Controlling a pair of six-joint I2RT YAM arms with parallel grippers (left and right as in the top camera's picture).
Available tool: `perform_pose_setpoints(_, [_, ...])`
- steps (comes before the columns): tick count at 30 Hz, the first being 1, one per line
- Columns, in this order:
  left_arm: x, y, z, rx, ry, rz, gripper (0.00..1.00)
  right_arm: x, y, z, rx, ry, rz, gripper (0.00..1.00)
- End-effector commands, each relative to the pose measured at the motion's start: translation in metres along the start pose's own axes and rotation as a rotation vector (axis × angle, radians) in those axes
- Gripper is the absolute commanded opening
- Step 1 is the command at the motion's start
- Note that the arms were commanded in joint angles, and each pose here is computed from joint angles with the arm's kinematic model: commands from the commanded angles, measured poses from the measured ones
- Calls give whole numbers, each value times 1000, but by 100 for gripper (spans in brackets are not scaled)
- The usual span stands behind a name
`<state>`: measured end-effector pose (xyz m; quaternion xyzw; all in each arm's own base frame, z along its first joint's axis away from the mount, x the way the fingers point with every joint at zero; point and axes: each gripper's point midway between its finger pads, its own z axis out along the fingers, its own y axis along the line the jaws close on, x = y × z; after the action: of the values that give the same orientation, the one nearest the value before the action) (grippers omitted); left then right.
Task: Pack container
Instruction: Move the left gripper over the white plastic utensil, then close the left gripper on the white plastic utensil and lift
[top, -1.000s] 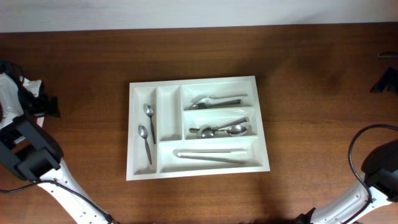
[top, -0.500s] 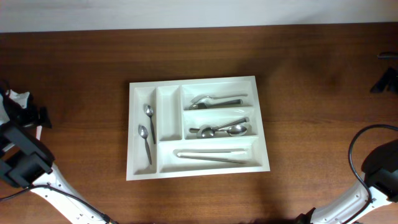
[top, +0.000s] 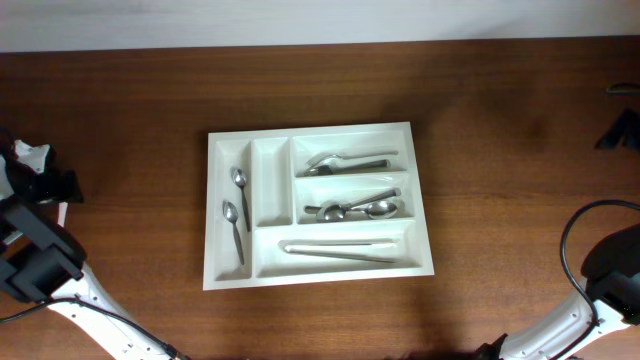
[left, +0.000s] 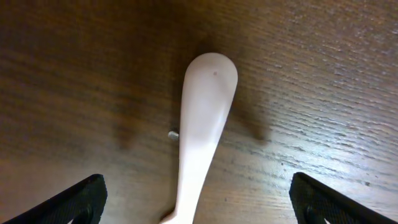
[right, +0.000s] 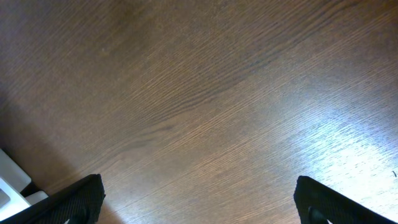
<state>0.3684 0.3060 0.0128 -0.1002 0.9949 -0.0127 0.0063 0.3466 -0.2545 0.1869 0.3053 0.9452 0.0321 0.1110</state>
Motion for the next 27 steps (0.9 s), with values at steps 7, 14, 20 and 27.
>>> perform_pose_setpoints(7, [16,-12,30,33,70,59,96,0,2,0,-6,-1,6,99])
perform_pose_setpoints(14, [14,-6,30,-73,109,54,95,0,2,0,-6,0,6,99])
perform_pose_setpoints(20, [8,-15,30,-91,109,79,96,0,2,0,-6,-1,6,99])
perform_pose_setpoints(27, [12,-18,30,-84,122,36,89,0,2,0,-6,-1,6,99])
